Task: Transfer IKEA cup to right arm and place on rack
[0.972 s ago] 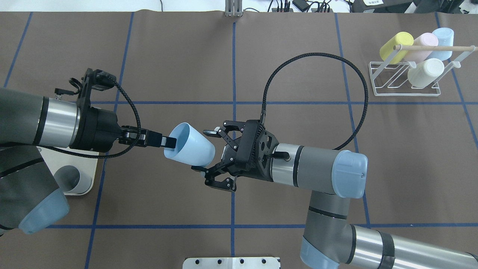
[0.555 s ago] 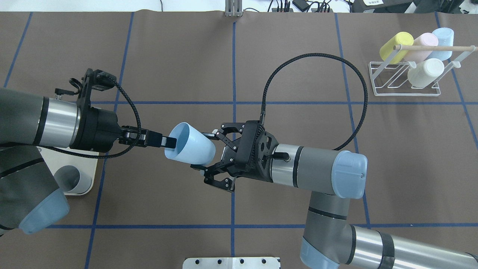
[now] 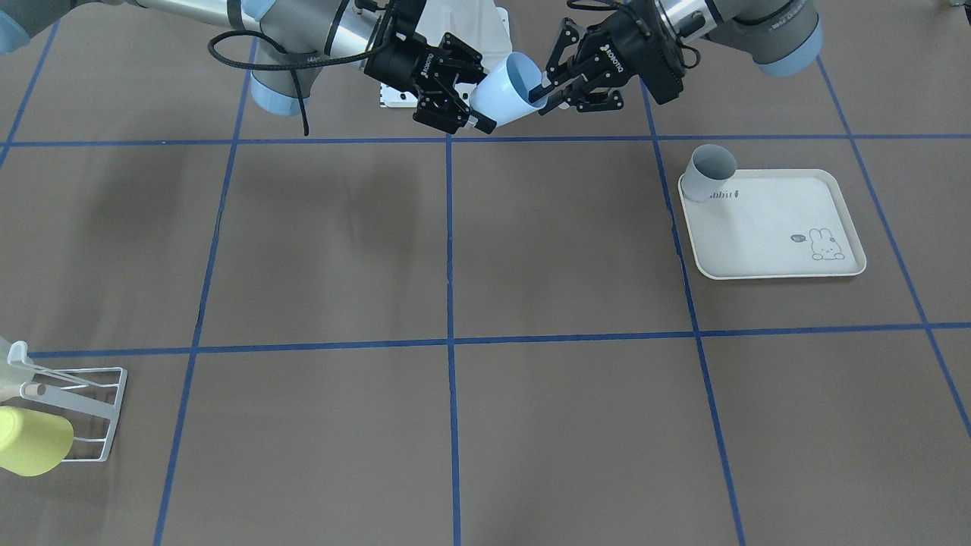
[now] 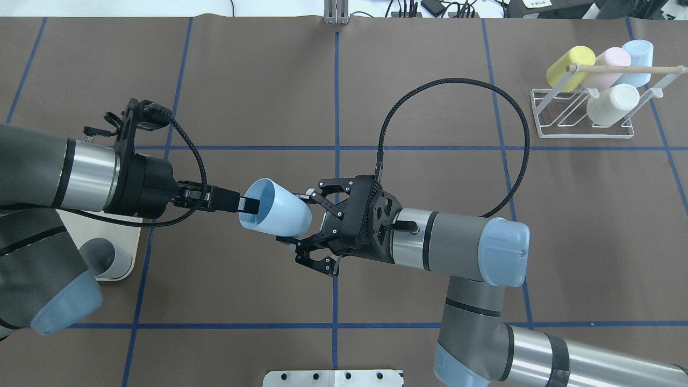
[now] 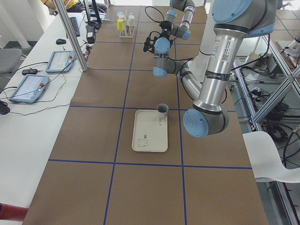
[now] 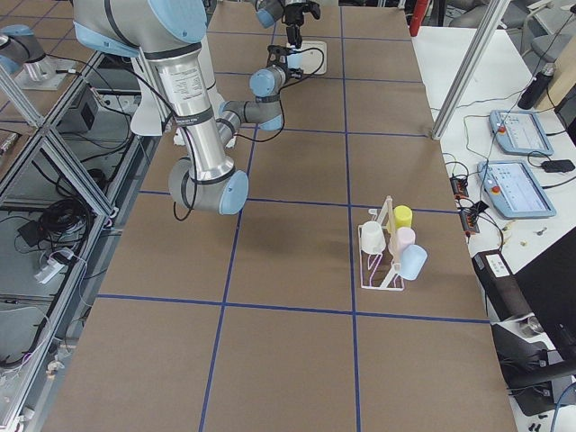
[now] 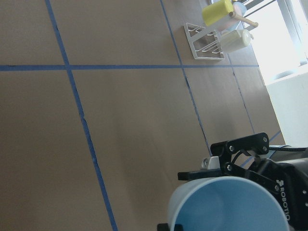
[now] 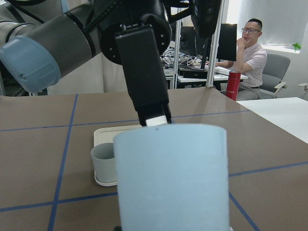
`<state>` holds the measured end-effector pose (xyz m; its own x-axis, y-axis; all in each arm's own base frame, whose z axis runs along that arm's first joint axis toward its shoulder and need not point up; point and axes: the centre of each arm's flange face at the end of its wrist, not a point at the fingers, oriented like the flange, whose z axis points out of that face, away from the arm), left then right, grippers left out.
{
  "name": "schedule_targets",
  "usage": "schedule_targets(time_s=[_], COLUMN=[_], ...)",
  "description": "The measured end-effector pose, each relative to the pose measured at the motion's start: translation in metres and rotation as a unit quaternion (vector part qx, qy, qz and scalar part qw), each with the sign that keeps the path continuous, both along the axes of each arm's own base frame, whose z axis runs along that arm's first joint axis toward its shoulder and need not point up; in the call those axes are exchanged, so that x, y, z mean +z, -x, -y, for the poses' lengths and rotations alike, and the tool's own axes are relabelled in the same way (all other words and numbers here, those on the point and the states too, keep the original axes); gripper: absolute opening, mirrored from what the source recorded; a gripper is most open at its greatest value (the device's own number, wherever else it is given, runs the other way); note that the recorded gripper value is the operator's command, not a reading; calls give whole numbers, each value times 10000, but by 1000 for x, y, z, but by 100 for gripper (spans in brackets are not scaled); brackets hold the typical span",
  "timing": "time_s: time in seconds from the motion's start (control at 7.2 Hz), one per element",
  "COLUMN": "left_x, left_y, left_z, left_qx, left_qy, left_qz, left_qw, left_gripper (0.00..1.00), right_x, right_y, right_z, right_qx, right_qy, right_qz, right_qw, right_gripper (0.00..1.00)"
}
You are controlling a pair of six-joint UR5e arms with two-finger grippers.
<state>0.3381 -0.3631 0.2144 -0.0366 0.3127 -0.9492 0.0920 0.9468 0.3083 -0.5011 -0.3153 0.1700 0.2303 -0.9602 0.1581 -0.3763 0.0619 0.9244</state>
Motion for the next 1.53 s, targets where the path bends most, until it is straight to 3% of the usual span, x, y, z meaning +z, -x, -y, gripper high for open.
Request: schedule_targets(time_s=[0.28,0.42,0.69,0.83,0.97,1.11,1.25,1.53], left_x=[1,4,19,39,66,100,137,192], left_y=[5,13,38,60,92,133,175,247], left_z=[4,14,41,50,57,61,62,64], left_qx=[-47,-164,-514,-697,-877,-1043,-1137,-1211], left_qy=[26,99,165,19,-262,-654,-1097,-1782], left_qz=[53,180,714,1127,1592,2119,2626,3416], left_qw=[10000,9997,9960,9912,9830,9695,9519,9148], left_gripper=[100,100,100,100,100,100,100,100], right_x=[2,5,0,-9,-15,-18,-19,-13], right_y=[-1,-4,-16,-34,-54,-75,-96,-149], right_z=[4,12,45,62,78,98,123,171], right_qx=[34,98,389,608,825,1047,1243,1471], right_qy=[16,60,338,430,446,448,377,-83], right_qz=[-56,-184,-978,-1603,-2264,-2936,-3610,-5017], right_qw=[10000,9998,9939,9843,9695,9491,9235,8524], right_gripper=[22,22,22,22,22,22,23,23])
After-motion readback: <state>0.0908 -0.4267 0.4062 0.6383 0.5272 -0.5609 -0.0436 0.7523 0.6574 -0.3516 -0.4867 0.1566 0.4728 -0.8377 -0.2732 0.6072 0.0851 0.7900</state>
